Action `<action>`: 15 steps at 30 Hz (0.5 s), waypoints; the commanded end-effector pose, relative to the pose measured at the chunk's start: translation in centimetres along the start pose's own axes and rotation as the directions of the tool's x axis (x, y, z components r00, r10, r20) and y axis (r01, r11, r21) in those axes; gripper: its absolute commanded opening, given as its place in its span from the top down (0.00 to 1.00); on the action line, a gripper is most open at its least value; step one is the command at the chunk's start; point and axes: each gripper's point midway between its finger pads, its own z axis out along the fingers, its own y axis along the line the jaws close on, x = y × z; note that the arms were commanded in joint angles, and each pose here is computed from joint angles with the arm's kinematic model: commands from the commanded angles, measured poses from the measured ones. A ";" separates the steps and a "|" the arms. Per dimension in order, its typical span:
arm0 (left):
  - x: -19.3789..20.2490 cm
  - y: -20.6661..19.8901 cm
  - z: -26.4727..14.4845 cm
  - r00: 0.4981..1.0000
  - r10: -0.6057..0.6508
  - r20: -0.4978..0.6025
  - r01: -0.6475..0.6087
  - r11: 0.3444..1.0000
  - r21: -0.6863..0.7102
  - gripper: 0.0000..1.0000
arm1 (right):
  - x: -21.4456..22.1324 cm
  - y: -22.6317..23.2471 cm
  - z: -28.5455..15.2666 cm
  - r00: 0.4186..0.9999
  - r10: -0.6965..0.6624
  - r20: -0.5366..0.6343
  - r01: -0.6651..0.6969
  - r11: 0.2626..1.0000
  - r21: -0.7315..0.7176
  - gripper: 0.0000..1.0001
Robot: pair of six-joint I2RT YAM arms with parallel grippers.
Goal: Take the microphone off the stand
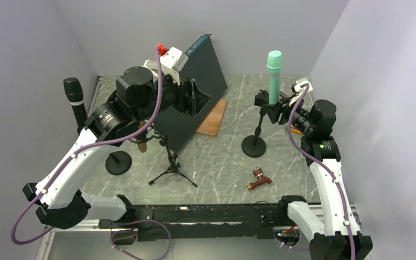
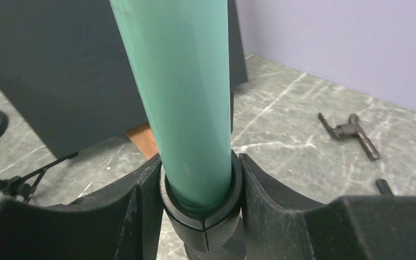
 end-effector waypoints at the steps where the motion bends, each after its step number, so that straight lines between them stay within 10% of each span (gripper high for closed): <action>1: -0.5 -0.3 -0.9 0.997 -0.071 -0.023 0.071 0.997 -0.005 0.27 | -2.6 2.9 0.5 0.997 -0.029 0.068 0.041 0.981 -0.190 1.00; 15: 0.1 -0.4 -1.1 1.000 -0.008 0.001 0.008 0.999 0.038 0.01 | -3.8 9.5 0.0 0.988 -0.021 0.152 0.109 0.789 -0.605 1.00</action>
